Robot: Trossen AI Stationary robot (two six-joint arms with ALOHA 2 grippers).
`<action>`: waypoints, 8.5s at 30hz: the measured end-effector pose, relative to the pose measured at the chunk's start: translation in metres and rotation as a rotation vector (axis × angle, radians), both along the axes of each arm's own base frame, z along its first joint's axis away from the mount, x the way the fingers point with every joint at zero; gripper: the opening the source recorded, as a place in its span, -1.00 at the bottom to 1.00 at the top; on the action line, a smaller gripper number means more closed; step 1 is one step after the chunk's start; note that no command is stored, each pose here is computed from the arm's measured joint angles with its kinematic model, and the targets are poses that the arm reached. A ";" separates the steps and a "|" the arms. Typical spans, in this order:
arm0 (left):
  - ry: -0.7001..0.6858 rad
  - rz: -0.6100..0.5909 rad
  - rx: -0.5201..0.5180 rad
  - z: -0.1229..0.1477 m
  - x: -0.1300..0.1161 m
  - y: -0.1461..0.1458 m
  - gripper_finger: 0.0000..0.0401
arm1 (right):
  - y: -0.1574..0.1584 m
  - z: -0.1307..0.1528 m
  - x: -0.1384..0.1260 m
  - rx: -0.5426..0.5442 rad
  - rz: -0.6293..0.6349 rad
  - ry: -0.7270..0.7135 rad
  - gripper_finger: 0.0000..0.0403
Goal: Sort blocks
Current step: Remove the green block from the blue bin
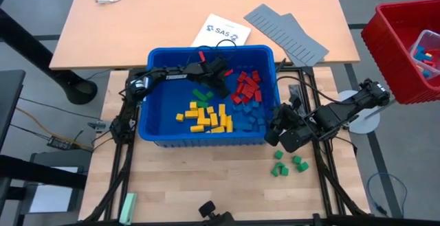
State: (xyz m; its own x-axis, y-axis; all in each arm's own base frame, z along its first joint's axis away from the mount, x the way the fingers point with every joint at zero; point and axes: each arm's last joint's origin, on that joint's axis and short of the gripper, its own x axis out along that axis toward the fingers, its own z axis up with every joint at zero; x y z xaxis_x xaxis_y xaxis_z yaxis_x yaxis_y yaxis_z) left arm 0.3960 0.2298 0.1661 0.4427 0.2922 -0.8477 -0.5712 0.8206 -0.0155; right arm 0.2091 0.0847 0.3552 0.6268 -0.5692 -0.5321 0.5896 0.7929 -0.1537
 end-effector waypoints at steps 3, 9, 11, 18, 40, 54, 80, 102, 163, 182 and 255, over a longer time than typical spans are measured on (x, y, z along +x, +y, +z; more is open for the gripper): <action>0.046 -0.056 -0.045 0.001 -0.004 -0.006 -0.68 | 0.000 0.000 0.000 -0.001 0.000 0.001 -0.20; 0.077 -0.147 -0.034 0.022 -0.008 -0.026 -0.68 | 0.000 0.000 0.000 0.005 0.004 0.006 -0.20; 0.002 -0.161 0.031 0.048 -0.009 -0.029 -0.68 | 0.000 0.000 0.000 0.016 0.011 0.010 -0.20; -0.160 -0.242 0.238 0.143 -0.045 -0.044 -0.68 | 0.001 -0.001 0.000 0.048 0.028 0.020 -0.20; -0.189 -0.237 0.232 0.089 -0.106 -0.077 -0.63 | -0.008 0.000 0.005 0.057 -0.019 0.002 -0.20; 0.001 -0.116 0.025 0.034 -0.065 -0.056 0.24 | -0.013 -0.001 0.007 0.075 -0.029 0.021 -0.20; 0.072 -0.118 0.012 -0.023 -0.049 -0.044 -0.07 | -0.013 -0.001 0.007 0.083 -0.039 0.011 -0.20; -0.495 -0.385 0.140 0.173 -0.095 -0.093 -0.32 | -0.012 0.013 0.025 -0.131 0.122 -0.015 -0.20; -1.024 -0.480 -0.100 0.237 -0.125 -0.080 0.05 | 0.016 0.070 0.060 -0.501 0.447 -0.280 -0.43; -0.827 -0.369 -0.008 0.217 -0.131 -0.072 0.05 | 0.040 -0.037 -0.013 0.706 0.254 0.501 -0.43; -0.025 0.099 0.115 -0.024 -0.040 -0.004 -0.46 | 0.037 -0.180 -0.053 0.586 -0.042 0.594 -0.08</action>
